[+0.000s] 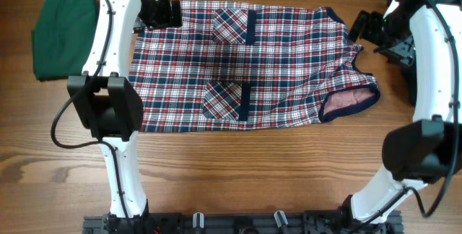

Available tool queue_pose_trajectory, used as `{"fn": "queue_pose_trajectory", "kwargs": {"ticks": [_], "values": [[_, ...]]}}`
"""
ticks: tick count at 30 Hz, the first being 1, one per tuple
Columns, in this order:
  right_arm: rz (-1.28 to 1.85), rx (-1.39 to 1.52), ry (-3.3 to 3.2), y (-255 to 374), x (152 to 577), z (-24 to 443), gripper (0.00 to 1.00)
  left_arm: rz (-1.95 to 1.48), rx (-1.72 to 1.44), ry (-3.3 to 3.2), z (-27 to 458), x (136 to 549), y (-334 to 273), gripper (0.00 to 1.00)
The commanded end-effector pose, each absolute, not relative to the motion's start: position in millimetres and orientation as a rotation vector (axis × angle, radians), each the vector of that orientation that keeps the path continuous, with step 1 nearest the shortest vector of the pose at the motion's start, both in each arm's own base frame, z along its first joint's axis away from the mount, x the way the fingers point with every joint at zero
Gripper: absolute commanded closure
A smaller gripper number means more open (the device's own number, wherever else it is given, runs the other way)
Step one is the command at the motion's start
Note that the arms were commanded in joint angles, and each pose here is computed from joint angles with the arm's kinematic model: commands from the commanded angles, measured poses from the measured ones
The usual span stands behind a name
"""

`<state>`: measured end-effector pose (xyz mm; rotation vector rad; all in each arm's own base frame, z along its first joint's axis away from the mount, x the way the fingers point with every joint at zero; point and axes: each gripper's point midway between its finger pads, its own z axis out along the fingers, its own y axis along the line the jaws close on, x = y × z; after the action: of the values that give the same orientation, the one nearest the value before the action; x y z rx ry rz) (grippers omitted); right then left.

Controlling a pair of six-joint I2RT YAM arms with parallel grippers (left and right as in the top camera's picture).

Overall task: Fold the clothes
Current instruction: 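Release the dress and withdraw the right gripper to the right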

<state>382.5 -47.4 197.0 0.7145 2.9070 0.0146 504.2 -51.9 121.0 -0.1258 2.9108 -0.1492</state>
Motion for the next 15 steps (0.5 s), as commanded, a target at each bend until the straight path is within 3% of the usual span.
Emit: {"fn": "queue_pose_trajectory", "kwargs": {"ticks": [1,7,15], "values": [[-0.006,0.710,2.821,-48,352,245,0.01,-0.138,-0.091,2.942,109,502,-53,0.00],[-0.034,0.819,2.747,-50,307,271,0.01,-0.138,-0.090,2.942,109,502,-53,0.00],[-0.114,1.008,2.838,-54,293,184,0.01,-0.139,-0.090,2.937,109,504,-53,0.00]]}}
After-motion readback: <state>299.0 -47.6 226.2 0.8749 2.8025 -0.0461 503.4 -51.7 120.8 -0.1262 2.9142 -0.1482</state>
